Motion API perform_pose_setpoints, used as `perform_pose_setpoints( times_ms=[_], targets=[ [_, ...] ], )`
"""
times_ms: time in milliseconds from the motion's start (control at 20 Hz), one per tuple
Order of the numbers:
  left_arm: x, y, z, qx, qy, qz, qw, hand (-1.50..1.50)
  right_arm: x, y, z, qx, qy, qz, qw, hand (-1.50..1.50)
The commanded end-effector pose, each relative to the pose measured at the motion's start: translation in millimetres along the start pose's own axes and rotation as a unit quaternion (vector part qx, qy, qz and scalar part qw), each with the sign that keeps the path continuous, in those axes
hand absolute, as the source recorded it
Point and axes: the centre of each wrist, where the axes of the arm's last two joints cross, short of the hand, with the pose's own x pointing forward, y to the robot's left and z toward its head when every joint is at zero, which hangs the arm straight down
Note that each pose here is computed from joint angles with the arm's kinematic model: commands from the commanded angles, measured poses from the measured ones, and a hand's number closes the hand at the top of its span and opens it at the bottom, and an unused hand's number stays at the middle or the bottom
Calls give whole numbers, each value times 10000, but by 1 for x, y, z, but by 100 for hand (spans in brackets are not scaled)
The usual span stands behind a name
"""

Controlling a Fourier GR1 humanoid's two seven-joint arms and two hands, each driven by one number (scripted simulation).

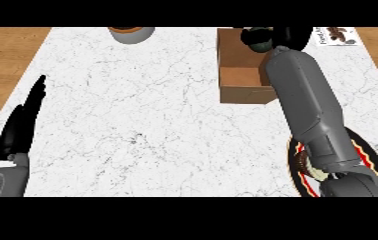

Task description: Pick the squash from the plate and place it in the cardboard box

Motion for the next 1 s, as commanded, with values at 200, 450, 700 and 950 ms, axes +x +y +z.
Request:
perform_pose_setpoints(
  times_ms=[200,450,700,950],
  targets=[
    [13,5,-16,-54,-51,34,10000,0,-23,17,-14,380,650,-528,9958,-150],
    [5,-19,2,-94,-100,11,9999,0,-32,25,-11,-122,196,-843,9962,-150],
    [14,-13,2,-126,-81,44,9999,0,-29,8,-23,-854,-184,-1370,9867,-150],
    [-25,2,3,88,266,-94,9996,0,-18,6,-13,-1264,-266,-2204,9668,-150]
  ],
)
